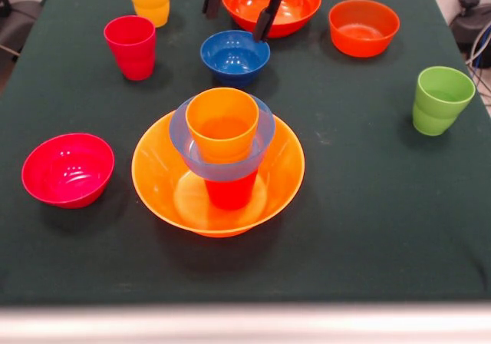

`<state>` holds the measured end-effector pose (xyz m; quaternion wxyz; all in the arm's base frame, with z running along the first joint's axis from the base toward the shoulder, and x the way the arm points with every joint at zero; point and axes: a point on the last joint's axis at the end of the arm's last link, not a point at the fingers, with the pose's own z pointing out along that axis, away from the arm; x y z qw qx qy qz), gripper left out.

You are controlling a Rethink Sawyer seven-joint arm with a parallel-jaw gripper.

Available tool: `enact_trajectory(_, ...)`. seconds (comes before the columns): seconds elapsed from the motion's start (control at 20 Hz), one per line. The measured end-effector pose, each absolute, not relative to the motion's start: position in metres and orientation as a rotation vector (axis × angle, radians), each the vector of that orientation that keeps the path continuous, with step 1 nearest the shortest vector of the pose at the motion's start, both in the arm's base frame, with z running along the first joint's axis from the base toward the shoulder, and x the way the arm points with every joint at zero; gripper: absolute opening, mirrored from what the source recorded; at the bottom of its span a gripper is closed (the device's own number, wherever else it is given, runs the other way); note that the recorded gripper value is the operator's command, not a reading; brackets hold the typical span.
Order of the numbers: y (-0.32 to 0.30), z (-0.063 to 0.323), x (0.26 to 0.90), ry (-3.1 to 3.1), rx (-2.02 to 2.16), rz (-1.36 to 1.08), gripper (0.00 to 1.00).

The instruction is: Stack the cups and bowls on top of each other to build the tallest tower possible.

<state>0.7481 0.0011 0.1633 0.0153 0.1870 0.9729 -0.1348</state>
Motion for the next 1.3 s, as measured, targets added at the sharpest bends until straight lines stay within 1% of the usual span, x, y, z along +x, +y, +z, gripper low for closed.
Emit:
enact_trajectory(0.35, -0.016, 0.178, 0.753, 3.022, 0.654, -0.286, 1.0)
enact_trajectory(0.5, -0.043, 0.196, 0.756, 2.994, 0.713, -0.232, 1.0)
enact_trajectory(0.75, -0.062, 0.214, 0.758, 2.964, 0.75, -0.195, 1.0)
enact_trajectory(0.95, -0.064, 0.223, 0.759, 2.954, 0.751, -0.17, 1.0)
enact_trajectory(1.3, -0.046, 0.228, 0.762, 2.957, 0.714, -0.132, 1.0)
